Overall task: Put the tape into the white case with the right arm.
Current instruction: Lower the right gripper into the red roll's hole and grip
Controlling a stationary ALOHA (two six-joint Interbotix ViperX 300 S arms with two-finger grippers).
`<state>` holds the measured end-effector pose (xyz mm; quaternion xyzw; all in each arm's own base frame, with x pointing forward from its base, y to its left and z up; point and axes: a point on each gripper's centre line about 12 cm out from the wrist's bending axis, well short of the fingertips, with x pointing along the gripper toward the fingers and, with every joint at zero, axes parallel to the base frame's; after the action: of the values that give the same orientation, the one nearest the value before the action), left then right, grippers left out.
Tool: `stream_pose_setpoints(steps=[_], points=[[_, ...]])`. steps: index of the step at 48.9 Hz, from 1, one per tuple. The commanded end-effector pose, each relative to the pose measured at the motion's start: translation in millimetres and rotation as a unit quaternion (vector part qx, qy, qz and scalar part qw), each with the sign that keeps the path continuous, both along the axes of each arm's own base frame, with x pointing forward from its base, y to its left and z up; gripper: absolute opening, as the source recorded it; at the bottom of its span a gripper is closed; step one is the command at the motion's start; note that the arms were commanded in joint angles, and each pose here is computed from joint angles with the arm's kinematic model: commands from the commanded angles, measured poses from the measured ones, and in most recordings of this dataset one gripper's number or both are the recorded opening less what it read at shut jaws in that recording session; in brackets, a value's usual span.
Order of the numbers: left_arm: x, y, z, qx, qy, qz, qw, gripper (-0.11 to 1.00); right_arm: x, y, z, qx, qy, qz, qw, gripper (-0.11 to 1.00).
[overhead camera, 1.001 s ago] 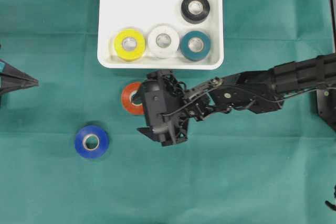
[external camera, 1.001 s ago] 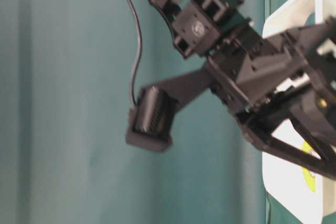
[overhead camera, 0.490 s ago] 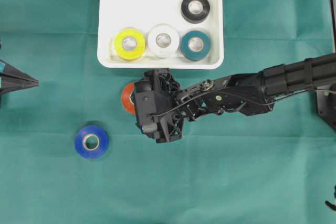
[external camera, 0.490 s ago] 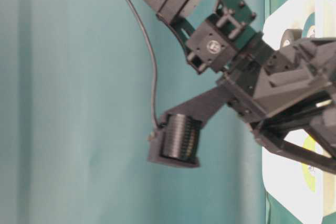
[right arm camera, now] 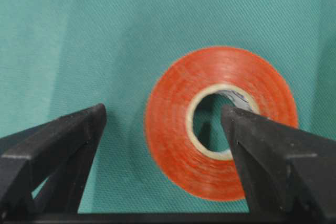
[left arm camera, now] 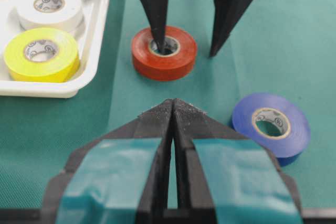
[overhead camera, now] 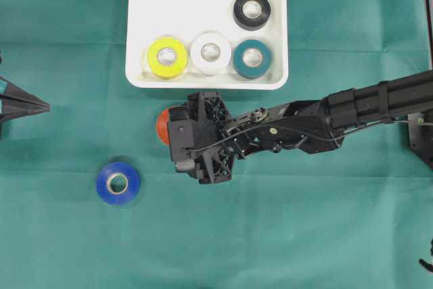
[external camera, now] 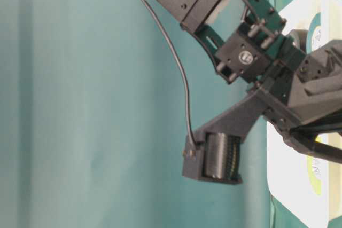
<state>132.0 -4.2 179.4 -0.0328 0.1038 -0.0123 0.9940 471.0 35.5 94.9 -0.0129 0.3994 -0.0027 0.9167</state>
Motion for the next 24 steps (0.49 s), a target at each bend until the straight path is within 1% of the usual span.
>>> stream_pose_setpoints(steps=[1,17,22,24], points=[[1,0,4,0.001,-0.004,0.001,1.0,0.0,6,0,15,-0.004,-0.011,-0.008,0.9999,0.63],[1,0,4,0.001,-0.003,0.001,1.0,0.0,12,0,10,-0.006,-0.008,-0.009,0.9999,0.63],[1,0,4,0.001,-0.003,0.001,1.0,0.0,12,1,5,-0.005,-0.005,-0.008,0.9999,0.62],[1,0,4,0.0,-0.005,0.002,1.0,0.0,12,2,4,-0.005,-0.004,-0.007,1.0,0.59]])
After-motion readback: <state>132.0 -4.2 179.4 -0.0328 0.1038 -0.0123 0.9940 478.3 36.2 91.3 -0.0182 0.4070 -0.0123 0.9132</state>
